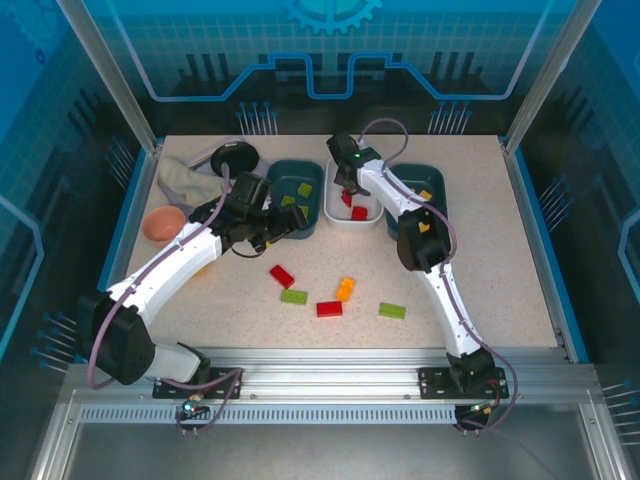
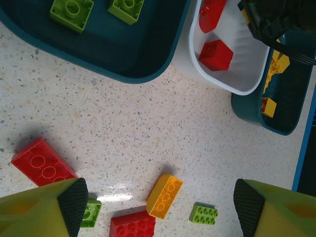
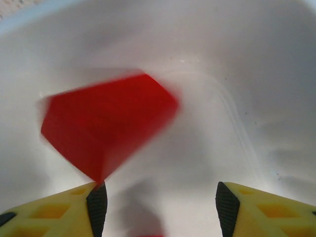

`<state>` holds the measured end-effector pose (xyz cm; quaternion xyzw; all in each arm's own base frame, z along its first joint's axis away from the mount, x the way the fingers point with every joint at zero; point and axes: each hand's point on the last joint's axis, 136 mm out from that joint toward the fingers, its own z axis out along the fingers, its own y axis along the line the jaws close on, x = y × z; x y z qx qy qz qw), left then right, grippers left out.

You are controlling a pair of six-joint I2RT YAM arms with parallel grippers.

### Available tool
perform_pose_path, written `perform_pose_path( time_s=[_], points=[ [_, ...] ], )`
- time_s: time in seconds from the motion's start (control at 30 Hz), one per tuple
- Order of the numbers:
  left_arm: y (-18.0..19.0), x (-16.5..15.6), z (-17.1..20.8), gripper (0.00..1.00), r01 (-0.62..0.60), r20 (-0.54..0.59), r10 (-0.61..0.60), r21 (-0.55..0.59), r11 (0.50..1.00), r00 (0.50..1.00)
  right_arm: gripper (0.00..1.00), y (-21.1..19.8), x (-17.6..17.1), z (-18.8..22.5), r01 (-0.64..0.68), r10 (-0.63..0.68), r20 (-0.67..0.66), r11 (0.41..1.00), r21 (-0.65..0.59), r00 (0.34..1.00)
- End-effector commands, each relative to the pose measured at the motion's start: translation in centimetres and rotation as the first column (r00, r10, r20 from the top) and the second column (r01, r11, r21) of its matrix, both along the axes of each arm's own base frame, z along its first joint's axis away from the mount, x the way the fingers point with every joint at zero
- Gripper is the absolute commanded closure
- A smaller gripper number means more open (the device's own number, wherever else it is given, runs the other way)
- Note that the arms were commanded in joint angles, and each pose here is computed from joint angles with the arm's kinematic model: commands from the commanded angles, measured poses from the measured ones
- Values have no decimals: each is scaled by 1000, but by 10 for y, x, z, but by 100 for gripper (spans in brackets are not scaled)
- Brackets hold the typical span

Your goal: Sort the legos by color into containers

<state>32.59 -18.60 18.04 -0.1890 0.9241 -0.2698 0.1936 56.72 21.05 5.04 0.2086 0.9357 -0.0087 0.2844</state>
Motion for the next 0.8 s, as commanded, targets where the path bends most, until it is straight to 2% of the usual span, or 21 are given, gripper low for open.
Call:
perform_pose_path(
  time_s=[0.0,0.1,0.4,0.57,0.77],
  points=[
    [-8,1,6,19,37,13,-37,-13,999,999,32,3,-2,9,-37,38,-20,999,10,999],
    [-8,0,7,19,41,10,-41,-12,999,999,25,10,-4,35,-62,61,17,998,15,998],
    [-1,-6,9,19,29,1,-29,11,1000,1000,26,15,-38,144,-104,91,196,993,59,976],
    [10,-17,9,19,-6,-34,8,47,999,999,29,13,-78,185,-180,165,260,983,34,952],
    [18,-33,7,20,-50,-87,53,43,998,995,29,10,-152,204,-347,338,310,937,-29,889]
  ],
)
